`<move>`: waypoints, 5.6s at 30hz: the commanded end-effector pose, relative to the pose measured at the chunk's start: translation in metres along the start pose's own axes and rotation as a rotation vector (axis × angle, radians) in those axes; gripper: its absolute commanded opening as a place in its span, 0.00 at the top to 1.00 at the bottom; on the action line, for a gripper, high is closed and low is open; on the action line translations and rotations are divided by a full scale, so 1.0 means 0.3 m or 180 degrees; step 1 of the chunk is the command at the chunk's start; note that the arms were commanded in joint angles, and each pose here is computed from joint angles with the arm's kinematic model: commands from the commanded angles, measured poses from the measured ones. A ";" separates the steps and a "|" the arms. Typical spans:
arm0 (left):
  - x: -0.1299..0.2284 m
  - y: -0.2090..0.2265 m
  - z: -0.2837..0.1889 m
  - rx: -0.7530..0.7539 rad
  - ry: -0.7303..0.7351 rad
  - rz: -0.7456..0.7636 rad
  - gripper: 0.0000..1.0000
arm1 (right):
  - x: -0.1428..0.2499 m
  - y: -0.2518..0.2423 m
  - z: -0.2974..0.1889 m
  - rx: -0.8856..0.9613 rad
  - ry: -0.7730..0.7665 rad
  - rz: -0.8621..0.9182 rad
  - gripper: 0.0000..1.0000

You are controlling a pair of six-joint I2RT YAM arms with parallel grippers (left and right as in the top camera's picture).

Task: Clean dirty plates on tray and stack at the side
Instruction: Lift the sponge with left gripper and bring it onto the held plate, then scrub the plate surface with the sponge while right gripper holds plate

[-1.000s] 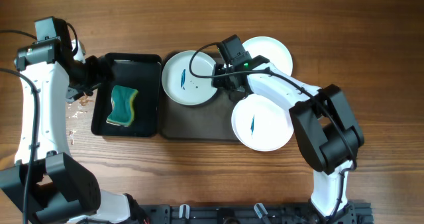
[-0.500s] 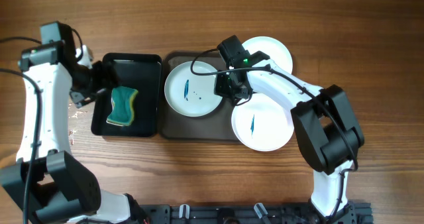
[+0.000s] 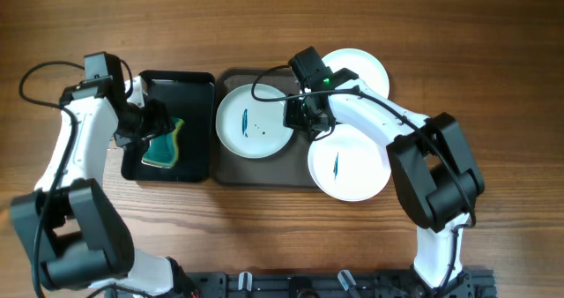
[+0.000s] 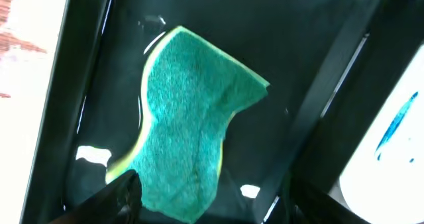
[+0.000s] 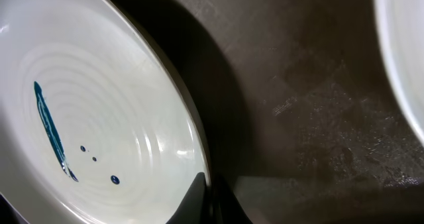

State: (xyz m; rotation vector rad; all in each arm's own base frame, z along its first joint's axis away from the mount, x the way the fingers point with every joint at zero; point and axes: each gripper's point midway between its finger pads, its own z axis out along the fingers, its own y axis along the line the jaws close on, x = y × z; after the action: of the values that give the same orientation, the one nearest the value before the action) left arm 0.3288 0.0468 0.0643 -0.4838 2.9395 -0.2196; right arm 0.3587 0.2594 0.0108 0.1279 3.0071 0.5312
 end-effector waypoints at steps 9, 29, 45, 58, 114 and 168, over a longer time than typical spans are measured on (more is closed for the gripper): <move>0.047 0.031 0.149 -0.0020 0.0367 0.0318 0.52 | 0.003 0.005 0.024 -0.0043 0.0045 -0.0069 0.95; 0.074 0.020 0.204 -0.0136 0.0273 0.0362 0.96 | -0.005 0.011 0.024 -0.0067 0.0012 -0.0081 0.95; -0.042 -0.331 -0.149 0.0449 -0.0151 0.0253 0.96 | -0.003 0.001 0.013 -0.0190 0.0128 -0.0070 0.96; 0.061 -0.646 0.189 0.0095 -0.0005 0.0278 0.96 | -0.002 -0.013 0.008 -0.0211 0.0179 -0.0081 0.96; 0.152 -0.710 0.285 0.0566 0.0619 0.0467 0.96 | 0.032 -0.025 0.086 -0.0770 0.0666 0.0263 0.96; 0.298 -0.819 0.283 0.0687 0.0753 0.1479 0.96 | 0.030 -0.027 0.086 -0.0760 0.0659 0.0264 0.96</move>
State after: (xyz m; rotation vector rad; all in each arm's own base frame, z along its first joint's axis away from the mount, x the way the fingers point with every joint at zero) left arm 0.3376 -0.2013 0.0170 0.1886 3.1197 -0.4307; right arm 0.3581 0.2646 0.0044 0.1649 3.0638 1.0128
